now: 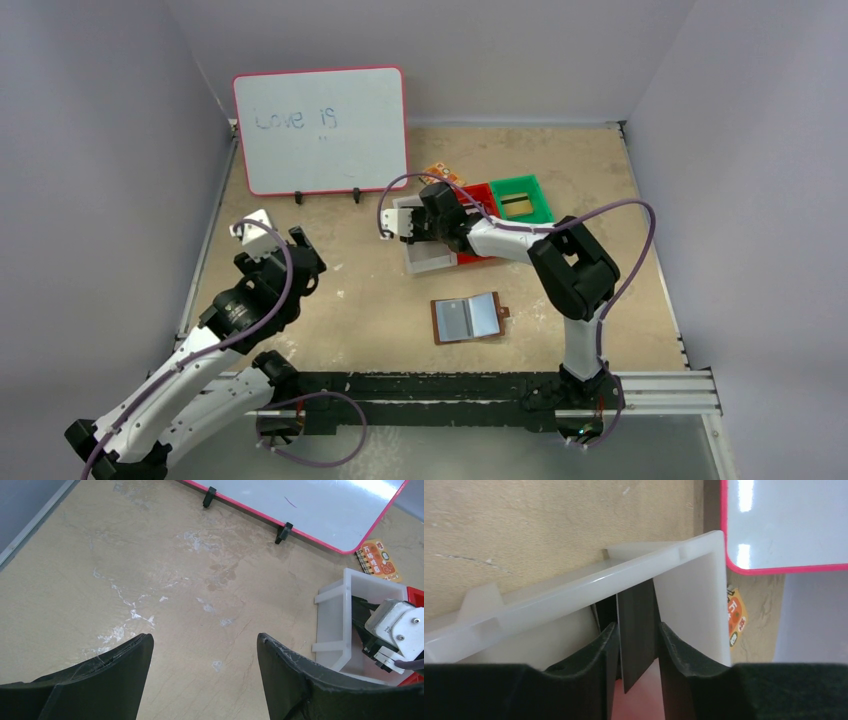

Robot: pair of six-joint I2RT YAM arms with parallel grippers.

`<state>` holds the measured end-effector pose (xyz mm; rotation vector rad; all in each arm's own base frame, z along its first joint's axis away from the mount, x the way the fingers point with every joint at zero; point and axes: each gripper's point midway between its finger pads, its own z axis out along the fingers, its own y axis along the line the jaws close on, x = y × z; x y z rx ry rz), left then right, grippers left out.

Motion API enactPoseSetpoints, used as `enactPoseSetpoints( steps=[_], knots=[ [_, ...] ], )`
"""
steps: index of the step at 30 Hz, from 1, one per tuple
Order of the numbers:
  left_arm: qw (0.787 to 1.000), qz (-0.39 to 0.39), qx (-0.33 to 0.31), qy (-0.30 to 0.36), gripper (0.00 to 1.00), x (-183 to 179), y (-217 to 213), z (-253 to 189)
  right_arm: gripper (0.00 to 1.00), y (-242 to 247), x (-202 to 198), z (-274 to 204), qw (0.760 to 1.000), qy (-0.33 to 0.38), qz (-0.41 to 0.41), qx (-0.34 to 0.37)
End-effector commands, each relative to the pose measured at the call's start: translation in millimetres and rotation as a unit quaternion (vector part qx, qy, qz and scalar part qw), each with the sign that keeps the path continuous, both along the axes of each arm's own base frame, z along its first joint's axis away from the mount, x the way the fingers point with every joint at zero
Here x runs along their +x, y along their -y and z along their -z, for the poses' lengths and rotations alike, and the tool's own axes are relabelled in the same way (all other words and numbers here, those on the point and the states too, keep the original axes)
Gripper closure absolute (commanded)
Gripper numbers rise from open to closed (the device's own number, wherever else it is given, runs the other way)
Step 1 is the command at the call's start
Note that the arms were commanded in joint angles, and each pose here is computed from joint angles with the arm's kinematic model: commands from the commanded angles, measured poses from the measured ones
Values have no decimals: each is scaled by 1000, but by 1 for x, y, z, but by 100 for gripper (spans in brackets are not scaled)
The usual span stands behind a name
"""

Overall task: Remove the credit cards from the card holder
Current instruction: Place the credit card in the storage box.

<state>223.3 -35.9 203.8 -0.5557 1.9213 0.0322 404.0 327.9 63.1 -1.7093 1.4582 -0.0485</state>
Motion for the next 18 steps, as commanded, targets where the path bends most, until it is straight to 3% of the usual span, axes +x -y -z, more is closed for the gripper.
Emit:
enactPoseSetpoints(
  steps=[1, 12, 18],
  knots=[
    [1000, 1, -7, 15, 25, 4, 2, -12, 60, -13, -4, -17, 999, -3, -30, 18],
    [1000, 12, -5, 7, 25, 6, 7, -8, 58, -15, 4, -11, 1000, -4, -18, 13],
    [1000, 12, -5, 7, 25, 5, 7, -8, 56, -13, 5, -39, 999, 13, -6, 32]
  ],
)
